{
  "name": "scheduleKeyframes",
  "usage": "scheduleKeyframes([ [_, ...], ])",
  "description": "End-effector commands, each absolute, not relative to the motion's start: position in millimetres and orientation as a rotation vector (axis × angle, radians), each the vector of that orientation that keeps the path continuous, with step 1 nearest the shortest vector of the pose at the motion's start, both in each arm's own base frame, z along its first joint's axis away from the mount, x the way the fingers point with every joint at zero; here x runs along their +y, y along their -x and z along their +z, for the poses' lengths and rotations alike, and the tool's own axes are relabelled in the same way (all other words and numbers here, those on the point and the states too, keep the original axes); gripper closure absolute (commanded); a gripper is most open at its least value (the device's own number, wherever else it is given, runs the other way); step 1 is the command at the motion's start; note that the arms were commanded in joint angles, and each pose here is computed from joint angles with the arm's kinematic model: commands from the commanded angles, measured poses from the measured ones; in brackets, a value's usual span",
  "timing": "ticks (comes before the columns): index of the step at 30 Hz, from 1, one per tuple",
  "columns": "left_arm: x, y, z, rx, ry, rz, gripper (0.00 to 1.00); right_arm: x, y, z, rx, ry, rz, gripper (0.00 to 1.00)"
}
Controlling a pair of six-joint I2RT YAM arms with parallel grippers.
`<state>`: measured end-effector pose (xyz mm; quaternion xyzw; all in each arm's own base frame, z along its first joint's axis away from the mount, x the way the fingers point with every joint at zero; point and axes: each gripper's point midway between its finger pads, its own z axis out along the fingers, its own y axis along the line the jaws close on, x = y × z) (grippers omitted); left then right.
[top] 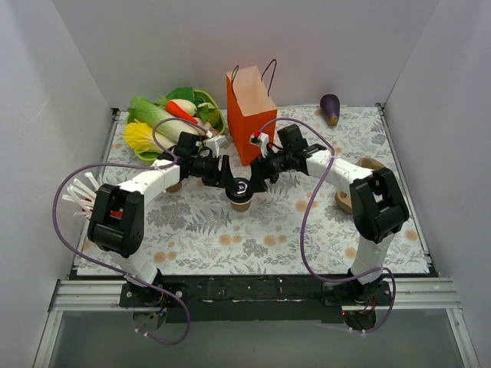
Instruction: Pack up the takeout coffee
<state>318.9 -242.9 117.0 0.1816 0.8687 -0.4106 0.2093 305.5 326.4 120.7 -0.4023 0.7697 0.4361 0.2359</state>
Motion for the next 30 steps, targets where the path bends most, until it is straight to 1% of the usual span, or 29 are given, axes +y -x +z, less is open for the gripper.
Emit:
scheduleKeyframes([
  [1, -257, -318, 134, 2.342, -0.575, -1.206, 0.47, 335, -315, 146, 2.023, 1.108, 1.182, 0.10],
  [6, -261, -314, 132, 2.348, -0.562, -1.240, 0.46, 335, -316, 153, 2.005, 1.103, 1.168, 0.10],
  [10, -261, -316, 133, 2.346, -0.563, -1.234, 0.46, 332, -316, 147, 2.027, 1.094, 1.148, 0.10],
  [15, -259, -317, 129, 2.354, -0.560, -1.207, 0.46, 329, -317, 139, 2.048, 1.094, 1.127, 0.11],
  [19, -257, -319, 128, 2.355, -0.557, -1.183, 0.45, 327, -318, 135, 2.067, 1.094, 1.103, 0.15],
  [30, -252, -326, 134, 2.333, -0.558, -1.114, 0.42, 316, -309, 128, 2.116, 1.107, 1.072, 0.16],
])
